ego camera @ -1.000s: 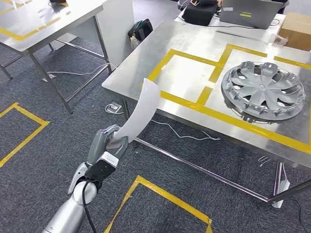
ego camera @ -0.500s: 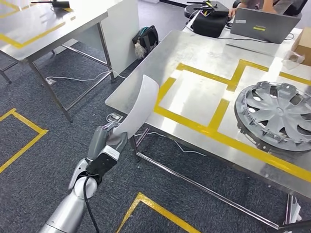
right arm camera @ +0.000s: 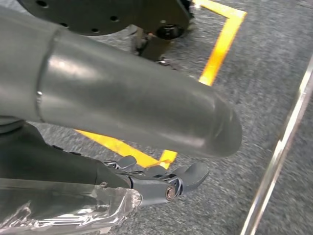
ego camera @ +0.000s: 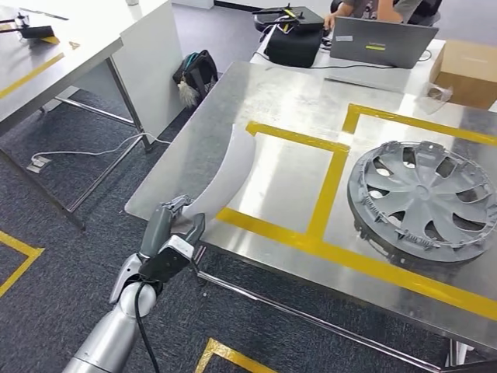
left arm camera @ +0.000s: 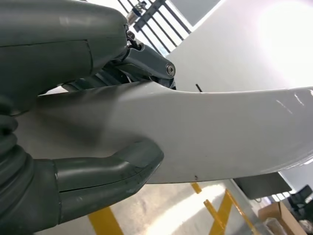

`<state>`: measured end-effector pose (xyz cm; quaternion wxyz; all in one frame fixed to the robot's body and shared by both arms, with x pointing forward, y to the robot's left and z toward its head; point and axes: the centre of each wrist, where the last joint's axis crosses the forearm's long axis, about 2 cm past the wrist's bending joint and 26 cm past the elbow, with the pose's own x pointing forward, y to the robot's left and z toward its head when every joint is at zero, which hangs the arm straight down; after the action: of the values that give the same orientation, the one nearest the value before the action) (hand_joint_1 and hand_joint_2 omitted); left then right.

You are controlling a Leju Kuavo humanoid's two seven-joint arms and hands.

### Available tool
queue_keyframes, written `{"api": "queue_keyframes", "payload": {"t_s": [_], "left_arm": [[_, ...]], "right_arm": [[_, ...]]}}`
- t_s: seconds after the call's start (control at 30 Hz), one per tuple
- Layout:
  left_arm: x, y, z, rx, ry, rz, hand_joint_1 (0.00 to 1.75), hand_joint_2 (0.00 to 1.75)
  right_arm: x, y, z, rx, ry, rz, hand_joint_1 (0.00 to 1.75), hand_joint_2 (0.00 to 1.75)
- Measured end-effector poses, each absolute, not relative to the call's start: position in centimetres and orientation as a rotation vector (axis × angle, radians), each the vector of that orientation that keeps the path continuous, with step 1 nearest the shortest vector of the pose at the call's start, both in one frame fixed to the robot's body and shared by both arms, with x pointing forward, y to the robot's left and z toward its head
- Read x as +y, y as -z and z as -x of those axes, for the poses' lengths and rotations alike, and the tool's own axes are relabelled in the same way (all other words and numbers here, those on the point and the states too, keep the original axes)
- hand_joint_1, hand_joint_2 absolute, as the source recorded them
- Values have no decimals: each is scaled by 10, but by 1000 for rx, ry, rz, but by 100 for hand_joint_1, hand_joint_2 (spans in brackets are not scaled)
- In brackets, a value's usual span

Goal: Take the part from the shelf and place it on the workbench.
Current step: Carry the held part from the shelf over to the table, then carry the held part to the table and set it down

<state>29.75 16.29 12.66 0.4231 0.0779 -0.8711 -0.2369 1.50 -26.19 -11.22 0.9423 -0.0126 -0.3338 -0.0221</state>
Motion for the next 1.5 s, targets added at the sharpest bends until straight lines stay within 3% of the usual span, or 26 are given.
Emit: {"api": "queue_keyframes", "payload": {"t_s": [0.43, 1.07, 1.5], "left_arm": [[159, -129, -305, -2155, 653, -210, 145, 175], [151, -149, -359, -2019, 855, -450, 145, 175], [148, -145, -363, -1967, 877, -488, 145, 175]], "right_arm": [[-265, 112, -18, -686, 19, 24, 0, 0], [-263, 112, -28, -699, -21, 0, 0, 0], [-262, 112, -29, -699, -21, -4, 0, 0]]}}
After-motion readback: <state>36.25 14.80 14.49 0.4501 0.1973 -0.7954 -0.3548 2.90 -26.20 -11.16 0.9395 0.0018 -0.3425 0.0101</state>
